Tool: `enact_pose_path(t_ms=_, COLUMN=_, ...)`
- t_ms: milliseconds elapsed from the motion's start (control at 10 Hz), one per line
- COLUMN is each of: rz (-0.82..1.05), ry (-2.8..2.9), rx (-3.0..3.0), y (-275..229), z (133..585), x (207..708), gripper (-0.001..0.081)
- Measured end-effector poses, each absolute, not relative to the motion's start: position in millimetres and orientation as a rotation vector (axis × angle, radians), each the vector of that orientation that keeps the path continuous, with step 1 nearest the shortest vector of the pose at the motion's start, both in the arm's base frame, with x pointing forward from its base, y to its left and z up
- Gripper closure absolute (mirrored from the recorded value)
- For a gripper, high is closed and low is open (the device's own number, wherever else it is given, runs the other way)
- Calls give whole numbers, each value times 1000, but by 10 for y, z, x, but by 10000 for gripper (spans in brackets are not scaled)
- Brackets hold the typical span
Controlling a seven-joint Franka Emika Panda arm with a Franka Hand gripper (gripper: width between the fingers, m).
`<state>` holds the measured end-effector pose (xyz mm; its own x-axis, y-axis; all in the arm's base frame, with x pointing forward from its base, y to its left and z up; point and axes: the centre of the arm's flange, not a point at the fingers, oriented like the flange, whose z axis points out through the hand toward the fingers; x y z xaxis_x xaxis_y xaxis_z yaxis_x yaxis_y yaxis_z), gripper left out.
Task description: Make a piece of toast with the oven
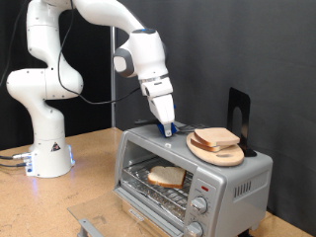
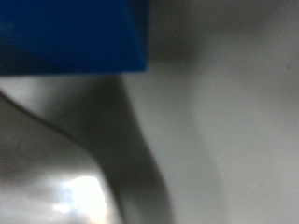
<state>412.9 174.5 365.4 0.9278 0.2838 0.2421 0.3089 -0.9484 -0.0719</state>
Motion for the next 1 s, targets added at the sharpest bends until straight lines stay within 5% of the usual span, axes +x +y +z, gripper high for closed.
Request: enact_pose_path(t_ms=1000, rz=-352, ry=-506, rx=-2893, y=1742, z=3648, x=4112, gripper=0)
